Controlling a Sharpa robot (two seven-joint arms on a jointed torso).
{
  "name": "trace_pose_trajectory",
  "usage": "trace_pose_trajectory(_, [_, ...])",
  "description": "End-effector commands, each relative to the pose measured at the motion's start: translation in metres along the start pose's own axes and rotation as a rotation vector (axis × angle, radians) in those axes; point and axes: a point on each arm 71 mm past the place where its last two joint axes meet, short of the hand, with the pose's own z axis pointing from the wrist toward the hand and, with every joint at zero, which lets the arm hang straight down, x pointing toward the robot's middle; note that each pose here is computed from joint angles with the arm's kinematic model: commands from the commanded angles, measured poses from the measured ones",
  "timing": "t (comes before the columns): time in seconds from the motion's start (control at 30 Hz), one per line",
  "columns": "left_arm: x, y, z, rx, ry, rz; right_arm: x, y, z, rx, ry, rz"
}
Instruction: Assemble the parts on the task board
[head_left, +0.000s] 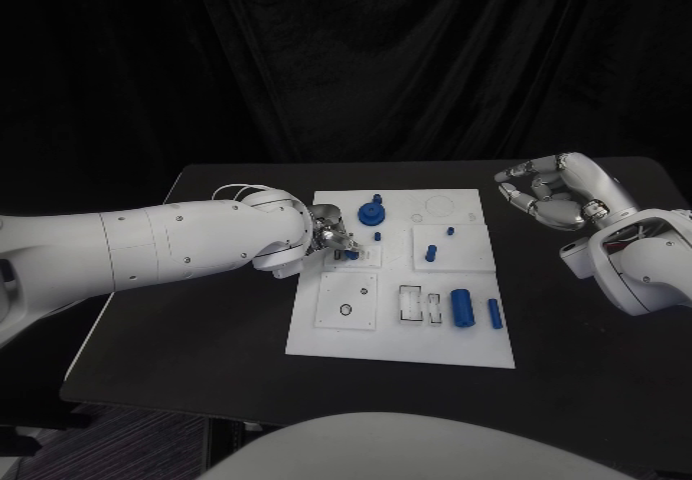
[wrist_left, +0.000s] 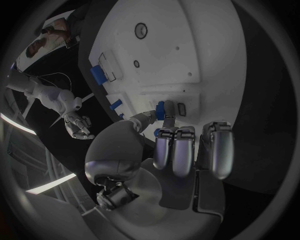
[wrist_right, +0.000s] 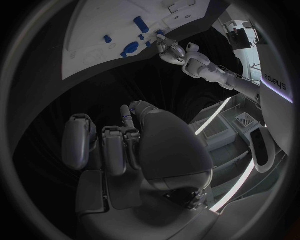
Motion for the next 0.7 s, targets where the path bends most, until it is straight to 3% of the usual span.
trace_pose_trajectory(0.03, [0.0052,0.001,0.001,-0.005,0.029,0.005,0.0014,-0.0012,-0.0005,0.016,0.008,-0.001])
trace_pose_trajectory(0.37, [0.006,0.0003,0.002,0.004,0.023,0.001,0.0015,-0.0014,-0.0006,0.016,0.007,-0.001])
trace_pose_trajectory(0.7, [0.0038,-0.0019,0.0015,0.036,-0.024,-0.021,0.0008,-0.002,-0.0012,0.018,0.007,-0.001])
